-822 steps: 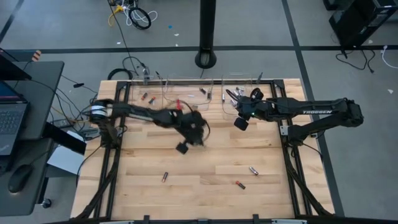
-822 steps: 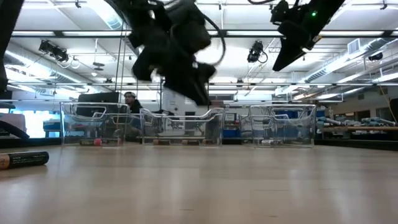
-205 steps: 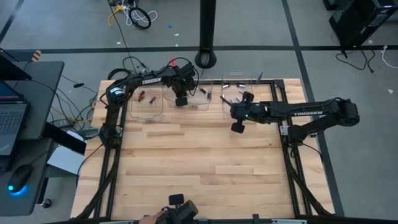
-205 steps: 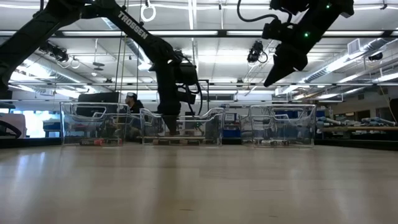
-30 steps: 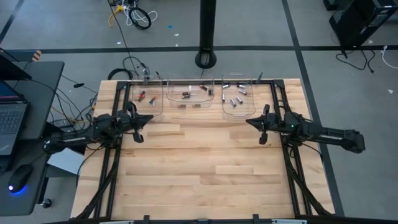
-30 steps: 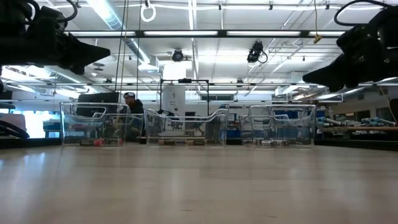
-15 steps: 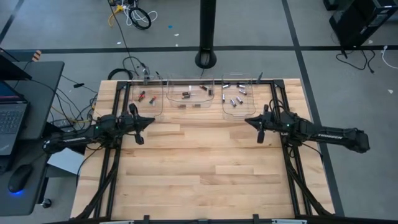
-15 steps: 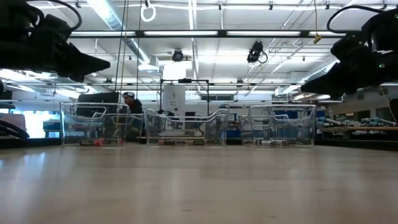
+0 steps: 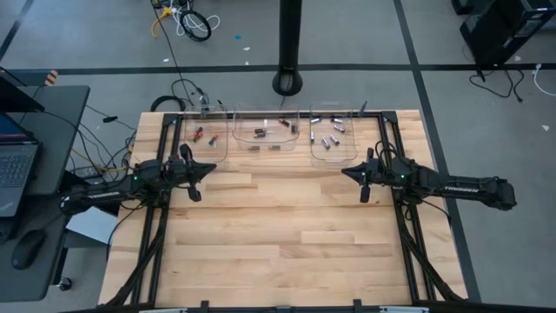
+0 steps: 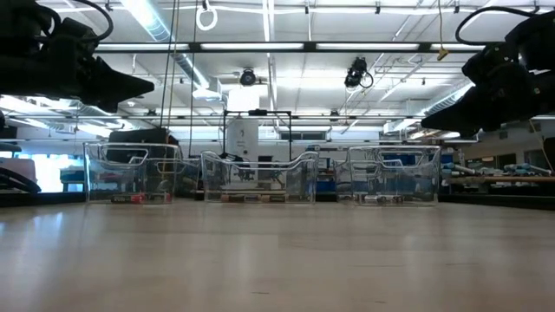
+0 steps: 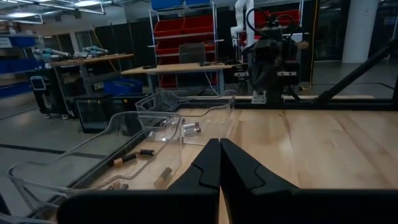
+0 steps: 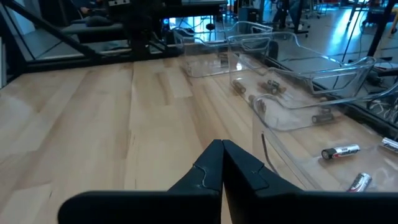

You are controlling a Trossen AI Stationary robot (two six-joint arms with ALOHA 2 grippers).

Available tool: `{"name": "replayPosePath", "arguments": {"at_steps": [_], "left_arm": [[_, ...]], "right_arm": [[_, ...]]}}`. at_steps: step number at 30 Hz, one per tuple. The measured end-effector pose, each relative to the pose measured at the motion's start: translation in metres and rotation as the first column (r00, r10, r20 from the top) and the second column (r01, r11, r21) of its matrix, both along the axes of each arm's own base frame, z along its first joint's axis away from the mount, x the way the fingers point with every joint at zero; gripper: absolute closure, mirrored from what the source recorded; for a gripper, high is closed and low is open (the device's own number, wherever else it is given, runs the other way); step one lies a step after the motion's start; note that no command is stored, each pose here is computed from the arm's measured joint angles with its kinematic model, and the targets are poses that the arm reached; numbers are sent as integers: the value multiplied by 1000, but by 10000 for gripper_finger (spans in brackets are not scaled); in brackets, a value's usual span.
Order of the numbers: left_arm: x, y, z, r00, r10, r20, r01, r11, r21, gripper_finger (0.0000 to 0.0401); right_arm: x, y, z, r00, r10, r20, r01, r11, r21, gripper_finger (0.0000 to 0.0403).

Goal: Sort batteries
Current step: Return to Home Position

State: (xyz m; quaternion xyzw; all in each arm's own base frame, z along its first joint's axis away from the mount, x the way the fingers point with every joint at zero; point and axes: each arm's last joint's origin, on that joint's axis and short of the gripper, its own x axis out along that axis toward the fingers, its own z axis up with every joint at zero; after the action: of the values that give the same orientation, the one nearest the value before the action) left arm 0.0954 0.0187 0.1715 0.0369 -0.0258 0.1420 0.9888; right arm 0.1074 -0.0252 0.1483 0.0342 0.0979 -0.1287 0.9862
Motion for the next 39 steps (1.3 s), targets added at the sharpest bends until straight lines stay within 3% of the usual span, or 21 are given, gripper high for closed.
{"name": "replayPosePath", "arguments": {"at_steps": [39], "left_arm": [[0,0,0,1000,0,0,0,1000,0,391]], "right_arm": [[0,0,0,1000,0,0,0,1000,0,379]]}}
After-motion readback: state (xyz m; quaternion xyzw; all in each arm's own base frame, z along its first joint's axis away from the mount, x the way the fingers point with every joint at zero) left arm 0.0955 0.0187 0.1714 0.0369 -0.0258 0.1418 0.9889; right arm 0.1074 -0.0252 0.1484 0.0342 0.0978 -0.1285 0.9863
